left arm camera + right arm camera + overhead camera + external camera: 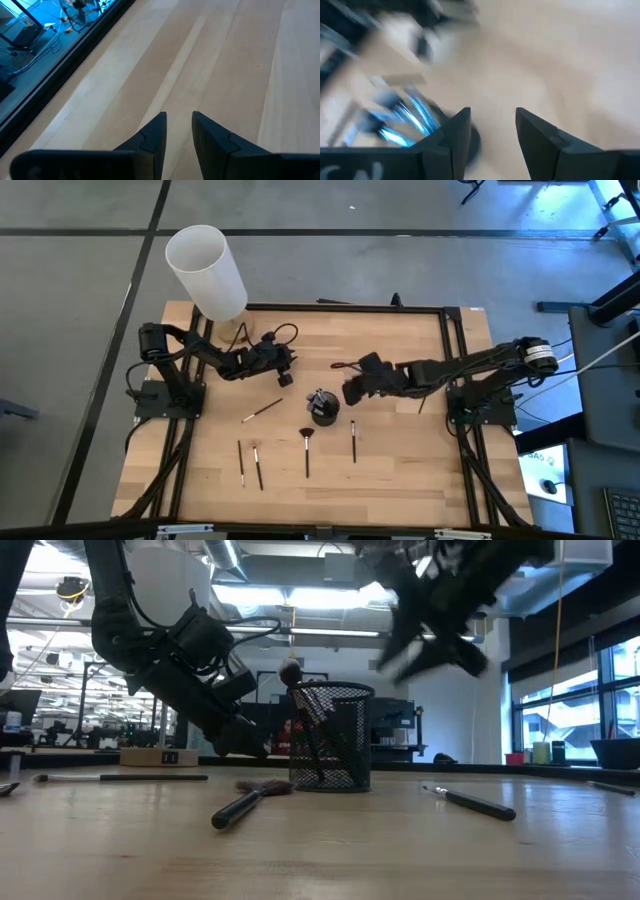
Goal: Pick & Place Makeup Brushes
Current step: Put the eyeshadow brush into the makeup organizer
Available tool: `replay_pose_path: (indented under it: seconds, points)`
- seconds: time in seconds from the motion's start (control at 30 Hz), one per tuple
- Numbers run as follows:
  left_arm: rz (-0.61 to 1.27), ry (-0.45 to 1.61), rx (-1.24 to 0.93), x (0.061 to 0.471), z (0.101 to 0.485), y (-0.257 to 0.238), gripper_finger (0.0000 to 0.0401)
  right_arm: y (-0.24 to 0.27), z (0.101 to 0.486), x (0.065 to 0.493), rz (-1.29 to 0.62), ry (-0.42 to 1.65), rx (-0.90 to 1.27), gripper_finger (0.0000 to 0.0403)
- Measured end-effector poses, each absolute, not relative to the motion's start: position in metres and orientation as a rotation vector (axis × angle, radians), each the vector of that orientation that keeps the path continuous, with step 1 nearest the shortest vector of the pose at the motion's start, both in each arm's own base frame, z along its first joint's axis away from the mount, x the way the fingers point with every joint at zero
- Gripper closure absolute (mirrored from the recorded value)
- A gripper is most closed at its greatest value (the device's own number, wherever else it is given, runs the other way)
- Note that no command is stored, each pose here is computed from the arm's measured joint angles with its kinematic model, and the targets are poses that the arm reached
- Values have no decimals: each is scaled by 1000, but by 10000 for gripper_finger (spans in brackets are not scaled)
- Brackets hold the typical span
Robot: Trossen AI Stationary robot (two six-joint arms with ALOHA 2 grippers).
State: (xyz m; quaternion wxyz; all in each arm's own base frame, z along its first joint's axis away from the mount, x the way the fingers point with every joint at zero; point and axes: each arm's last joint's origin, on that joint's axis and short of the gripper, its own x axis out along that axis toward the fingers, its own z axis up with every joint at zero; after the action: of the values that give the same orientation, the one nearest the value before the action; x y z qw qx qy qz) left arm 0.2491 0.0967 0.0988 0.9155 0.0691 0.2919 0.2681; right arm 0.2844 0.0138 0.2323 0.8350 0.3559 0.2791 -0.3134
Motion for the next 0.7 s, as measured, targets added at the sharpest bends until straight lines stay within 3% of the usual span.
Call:
replay_pose_path:
  seconds: [0.23, 0.47, 0.7]
  points:
    - [554, 597, 139, 249, 99, 97, 313, 26, 184, 292, -676, 927, 999, 247]
    - [557, 597, 140, 249, 99, 97, 313, 38, 161, 310, -580, 971, 1085, 247]
    - [557, 599, 140, 249, 99, 97, 313, 43, 145, 314, -619, 1002, 1102, 247]
